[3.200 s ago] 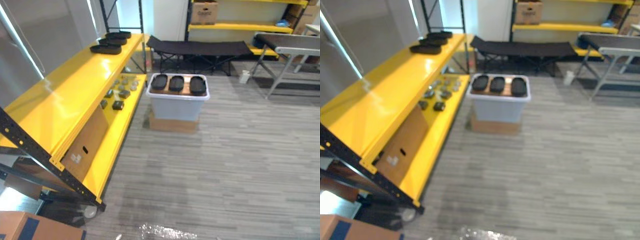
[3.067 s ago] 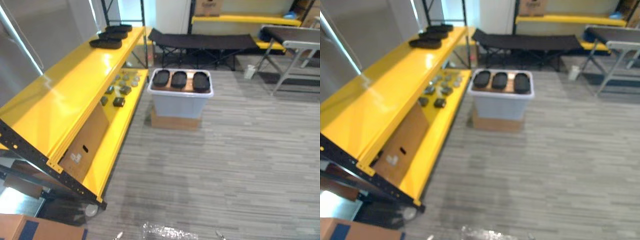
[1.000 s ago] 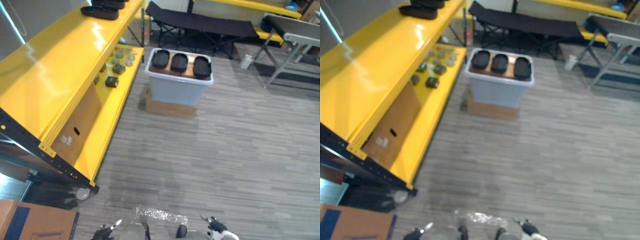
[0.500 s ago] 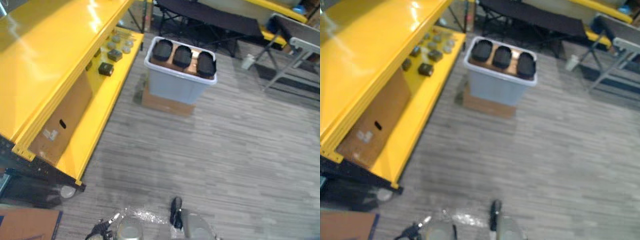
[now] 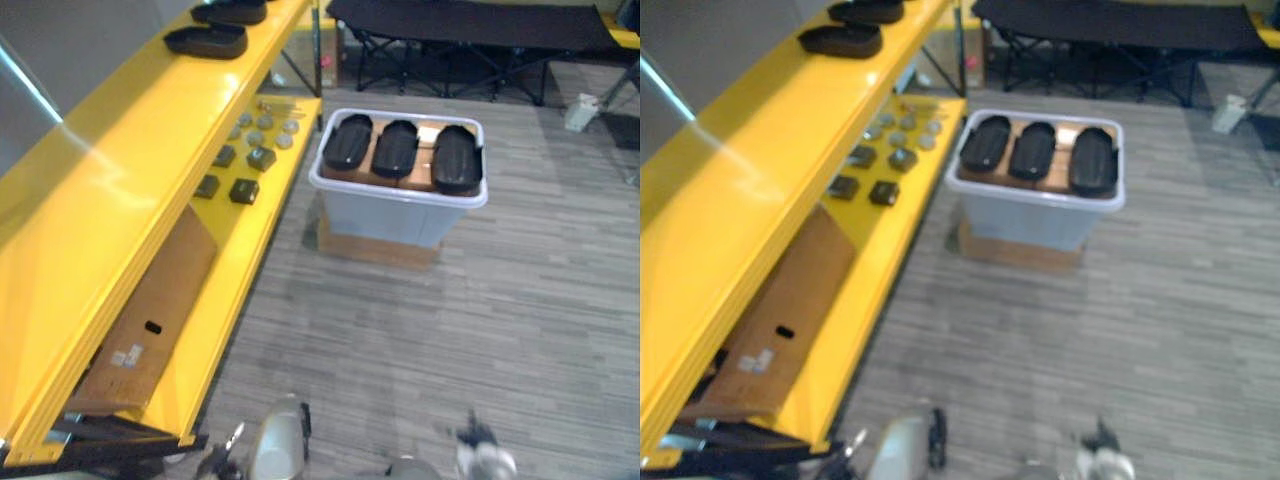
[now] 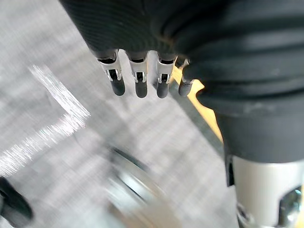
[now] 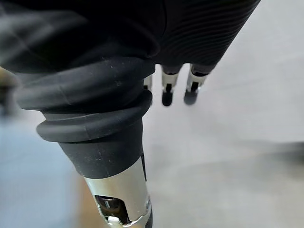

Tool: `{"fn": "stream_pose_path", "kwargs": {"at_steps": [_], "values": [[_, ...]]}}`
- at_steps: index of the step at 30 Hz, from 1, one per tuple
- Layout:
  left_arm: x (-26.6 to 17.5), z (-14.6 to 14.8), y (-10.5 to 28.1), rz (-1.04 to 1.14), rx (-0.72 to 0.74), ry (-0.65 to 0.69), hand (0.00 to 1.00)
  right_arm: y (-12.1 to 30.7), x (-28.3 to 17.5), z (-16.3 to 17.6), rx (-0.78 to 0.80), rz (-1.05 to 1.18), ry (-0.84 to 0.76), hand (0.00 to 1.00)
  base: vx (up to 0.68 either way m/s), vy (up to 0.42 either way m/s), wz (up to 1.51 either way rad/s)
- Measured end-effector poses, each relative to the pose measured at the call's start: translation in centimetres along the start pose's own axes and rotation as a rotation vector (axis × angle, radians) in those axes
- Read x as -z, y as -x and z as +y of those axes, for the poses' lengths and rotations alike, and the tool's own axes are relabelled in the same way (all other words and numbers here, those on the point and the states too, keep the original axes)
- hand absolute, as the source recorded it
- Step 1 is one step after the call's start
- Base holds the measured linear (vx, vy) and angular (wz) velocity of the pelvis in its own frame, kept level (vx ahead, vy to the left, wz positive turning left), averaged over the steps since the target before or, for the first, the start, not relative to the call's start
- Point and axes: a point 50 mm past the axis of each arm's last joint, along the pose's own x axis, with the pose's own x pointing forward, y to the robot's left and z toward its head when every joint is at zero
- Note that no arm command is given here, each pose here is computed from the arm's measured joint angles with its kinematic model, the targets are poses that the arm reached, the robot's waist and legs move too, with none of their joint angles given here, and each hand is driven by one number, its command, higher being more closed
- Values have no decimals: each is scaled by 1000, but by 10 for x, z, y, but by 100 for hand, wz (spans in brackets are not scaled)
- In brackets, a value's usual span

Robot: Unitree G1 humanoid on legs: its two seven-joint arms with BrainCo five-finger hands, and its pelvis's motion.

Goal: Walk over and take plastic housings, then place them on the shelf

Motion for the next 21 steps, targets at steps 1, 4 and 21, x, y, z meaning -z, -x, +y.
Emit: {"fn": "stream_pose_path", "kwargs": {"at_steps": [1, 4, 21], "values": [[-4, 5, 0, -16, 3, -24, 0, -6, -20, 5, -12, -55, -5, 0, 378, 92, 14], [-6, 7, -1, -23, 20, -72, 0, -11, -32, 1, -11, -81, 6, 0, 408, 156, 0], [-60, -79, 6, -255, 220, -68, 0, 37, 95, -21, 33, 401, 26, 0, 392, -167, 16]]}}
